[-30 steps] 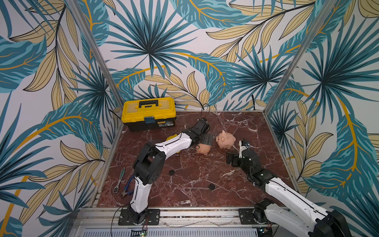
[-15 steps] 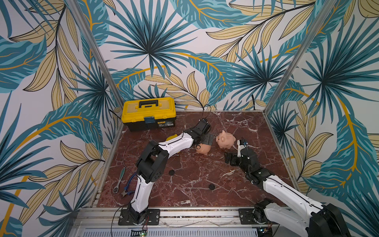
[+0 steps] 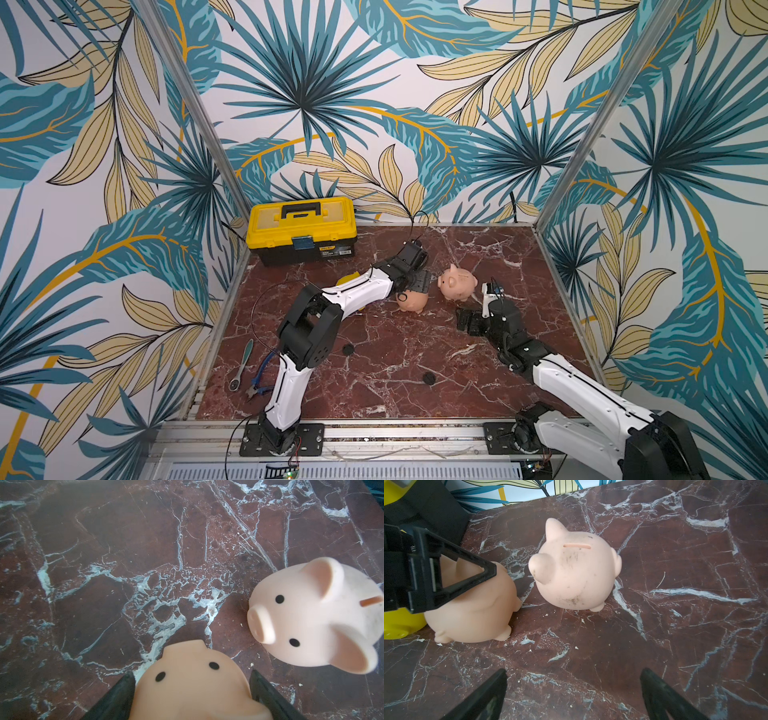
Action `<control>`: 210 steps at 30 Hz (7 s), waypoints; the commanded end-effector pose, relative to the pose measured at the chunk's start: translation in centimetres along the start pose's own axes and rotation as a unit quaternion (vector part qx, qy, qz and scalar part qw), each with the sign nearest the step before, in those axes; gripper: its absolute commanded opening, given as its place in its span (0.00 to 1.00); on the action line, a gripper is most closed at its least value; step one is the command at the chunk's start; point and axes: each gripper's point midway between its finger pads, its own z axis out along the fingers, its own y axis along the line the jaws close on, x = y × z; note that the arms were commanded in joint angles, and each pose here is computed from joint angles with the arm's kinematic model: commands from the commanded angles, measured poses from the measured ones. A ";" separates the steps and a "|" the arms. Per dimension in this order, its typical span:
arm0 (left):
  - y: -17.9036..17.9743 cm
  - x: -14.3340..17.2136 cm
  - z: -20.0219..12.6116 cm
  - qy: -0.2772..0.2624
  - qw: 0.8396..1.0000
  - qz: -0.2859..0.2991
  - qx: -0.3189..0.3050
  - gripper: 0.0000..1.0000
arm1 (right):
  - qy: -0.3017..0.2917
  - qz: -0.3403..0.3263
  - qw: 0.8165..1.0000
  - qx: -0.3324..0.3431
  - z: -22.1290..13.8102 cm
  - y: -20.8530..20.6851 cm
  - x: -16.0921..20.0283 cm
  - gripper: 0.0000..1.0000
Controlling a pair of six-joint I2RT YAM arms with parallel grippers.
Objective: Close piggy banks
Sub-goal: Turn over the piggy bank at the center of the board, then pick up the knob at the center of the board.
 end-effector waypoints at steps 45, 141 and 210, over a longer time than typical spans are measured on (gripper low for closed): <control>0.8 6.7 -4.3 0.022 0.945 -0.158 0.287 0.90 | 0.140 0.080 0.977 -0.139 -4.6 5.9 -0.3 0.88; 22.6 7.5 -31.6 -0.159 0.935 -0.252 -0.192 0.99 | 0.316 -0.128 0.936 -0.084 4.8 34.7 14.6 0.37; 22.6 7.4 -32.4 -0.169 0.935 -0.242 -0.195 1.00 | 0.371 -0.160 0.914 -0.042 5.2 33.0 18.8 0.20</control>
